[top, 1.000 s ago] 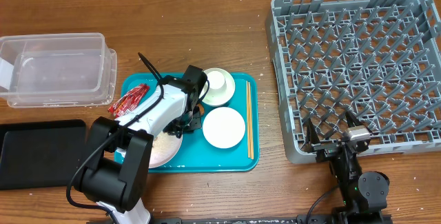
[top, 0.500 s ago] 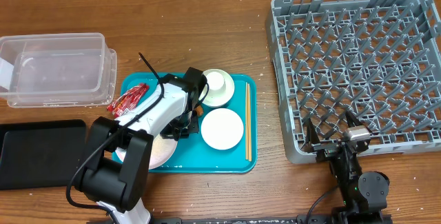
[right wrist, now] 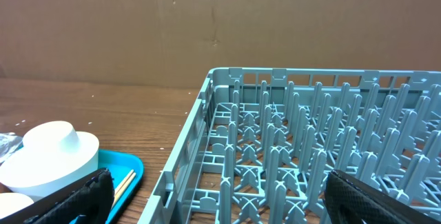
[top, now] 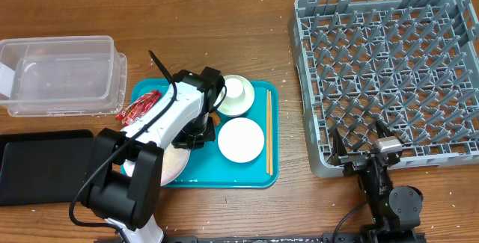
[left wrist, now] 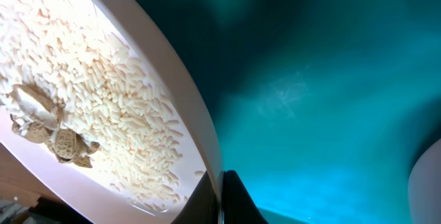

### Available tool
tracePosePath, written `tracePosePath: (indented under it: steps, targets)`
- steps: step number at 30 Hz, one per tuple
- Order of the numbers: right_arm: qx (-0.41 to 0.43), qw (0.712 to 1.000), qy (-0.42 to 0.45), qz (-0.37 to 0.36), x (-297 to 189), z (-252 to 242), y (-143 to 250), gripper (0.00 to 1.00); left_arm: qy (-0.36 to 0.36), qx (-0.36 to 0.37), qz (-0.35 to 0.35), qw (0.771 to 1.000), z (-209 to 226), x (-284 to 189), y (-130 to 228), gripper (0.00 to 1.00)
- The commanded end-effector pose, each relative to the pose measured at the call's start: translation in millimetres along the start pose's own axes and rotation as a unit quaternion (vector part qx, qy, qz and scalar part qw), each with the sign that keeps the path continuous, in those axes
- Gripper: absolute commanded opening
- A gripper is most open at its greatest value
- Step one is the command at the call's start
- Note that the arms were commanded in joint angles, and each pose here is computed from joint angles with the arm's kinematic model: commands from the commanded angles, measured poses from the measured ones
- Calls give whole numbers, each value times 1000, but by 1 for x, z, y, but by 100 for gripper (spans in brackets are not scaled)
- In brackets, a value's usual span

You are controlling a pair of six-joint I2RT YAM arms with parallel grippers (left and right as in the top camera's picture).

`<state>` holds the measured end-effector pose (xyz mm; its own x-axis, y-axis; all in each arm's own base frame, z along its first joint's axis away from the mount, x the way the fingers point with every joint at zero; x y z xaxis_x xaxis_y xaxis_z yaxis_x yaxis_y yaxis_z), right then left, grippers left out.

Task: Sort waste into correct bins and load items into the dishwasher
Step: 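Lift the white plate with the left gripper and carry it left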

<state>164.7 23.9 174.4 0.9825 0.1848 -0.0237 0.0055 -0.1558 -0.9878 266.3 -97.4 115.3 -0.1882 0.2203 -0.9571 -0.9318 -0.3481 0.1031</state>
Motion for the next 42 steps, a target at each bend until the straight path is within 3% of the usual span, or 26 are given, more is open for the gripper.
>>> tracePosePath:
  steps: [1,13,28,35,42]
  targets:
    - [-2,1000,2,-2,0,0,2,100,-3,-25,-1,1000,0,-8,-2,4]
    - [-2,1000,2,-2,0,0,2,100,-12,-22,-15,1000,8,-39,-4,4]
    - [-2,1000,2,-2,0,0,2,100,-10,10,-82,997,19,-112,-19,4]
    - [-2,1000,2,-2,0,0,2,100,3,-13,-97,995,30,-130,-28,4]
    - [-2,1000,2,-2,0,0,2,100,-3,-73,-76,994,69,-129,-44,4]
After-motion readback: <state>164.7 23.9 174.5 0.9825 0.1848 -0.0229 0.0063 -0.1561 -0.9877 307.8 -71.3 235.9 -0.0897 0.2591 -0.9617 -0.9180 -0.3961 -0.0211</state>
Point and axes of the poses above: each gripper's point midway between its finger pads, its own x axis out along the fingers, its own z axis along the line the jaws close on, y = z × x, the point moved 8 cm from there along -x, back along the fingers, and after that the axes turned 10 degrees about -x, right-handed, at the moved point
